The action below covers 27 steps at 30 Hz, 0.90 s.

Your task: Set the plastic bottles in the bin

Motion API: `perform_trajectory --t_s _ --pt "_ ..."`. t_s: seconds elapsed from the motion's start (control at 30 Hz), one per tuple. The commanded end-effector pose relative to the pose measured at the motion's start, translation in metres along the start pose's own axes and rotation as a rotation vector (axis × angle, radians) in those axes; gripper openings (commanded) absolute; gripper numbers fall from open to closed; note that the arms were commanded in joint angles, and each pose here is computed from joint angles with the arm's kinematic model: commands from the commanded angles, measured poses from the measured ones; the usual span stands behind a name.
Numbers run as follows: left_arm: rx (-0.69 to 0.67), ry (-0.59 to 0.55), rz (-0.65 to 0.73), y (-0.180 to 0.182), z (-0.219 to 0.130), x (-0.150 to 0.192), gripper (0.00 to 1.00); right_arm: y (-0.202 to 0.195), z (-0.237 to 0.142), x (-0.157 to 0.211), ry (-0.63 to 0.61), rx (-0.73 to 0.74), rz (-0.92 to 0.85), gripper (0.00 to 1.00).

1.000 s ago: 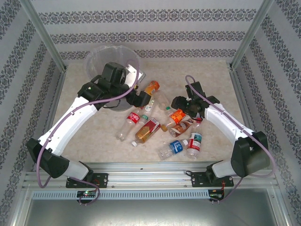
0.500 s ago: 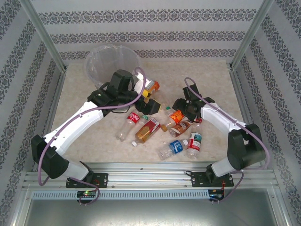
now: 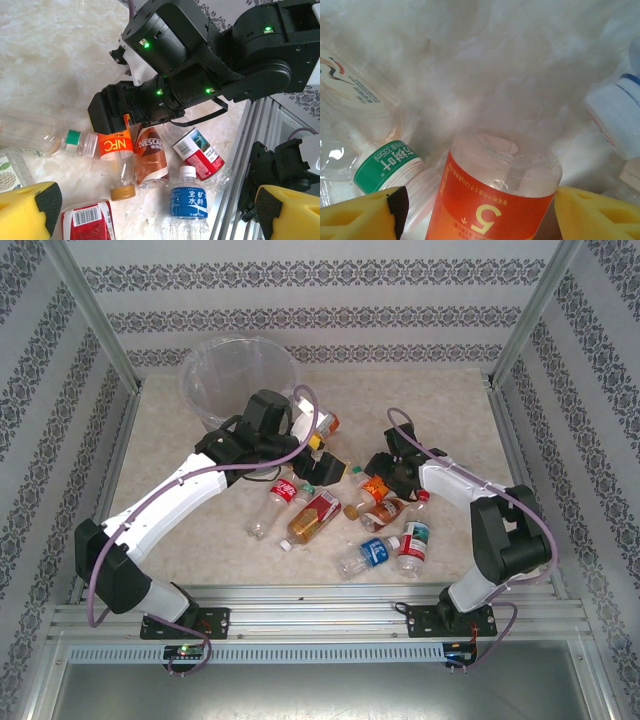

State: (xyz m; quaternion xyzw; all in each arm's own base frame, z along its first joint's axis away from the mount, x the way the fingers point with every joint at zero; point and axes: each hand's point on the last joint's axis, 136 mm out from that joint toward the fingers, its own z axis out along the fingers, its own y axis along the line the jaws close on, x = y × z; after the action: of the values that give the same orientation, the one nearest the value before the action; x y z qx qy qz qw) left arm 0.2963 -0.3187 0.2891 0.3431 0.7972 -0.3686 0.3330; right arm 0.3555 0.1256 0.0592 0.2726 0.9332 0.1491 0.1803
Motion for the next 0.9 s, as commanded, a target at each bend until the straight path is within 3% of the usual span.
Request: perform_trajectory --t_s 0.0,0.27,0.53,0.87 --pt "0.007 -0.004 0.024 -0.006 0.003 -0.006 1.0 -0.005 0.012 -0.001 0.0 0.012 0.032 0.78" --pt "-0.001 0.012 0.012 -0.002 0.007 -0.003 1.0 -0.004 0.024 -0.002 0.001 0.007 0.038 0.77" --pt "0.0 0.014 0.006 -0.001 0.008 -0.002 1.0 0.0 0.028 -0.006 -0.015 -0.013 0.046 0.66" --pt "0.019 0.003 -0.033 -0.001 0.015 -0.003 1.0 0.031 -0.016 -0.032 -0.152 -0.145 -0.04 0.56"
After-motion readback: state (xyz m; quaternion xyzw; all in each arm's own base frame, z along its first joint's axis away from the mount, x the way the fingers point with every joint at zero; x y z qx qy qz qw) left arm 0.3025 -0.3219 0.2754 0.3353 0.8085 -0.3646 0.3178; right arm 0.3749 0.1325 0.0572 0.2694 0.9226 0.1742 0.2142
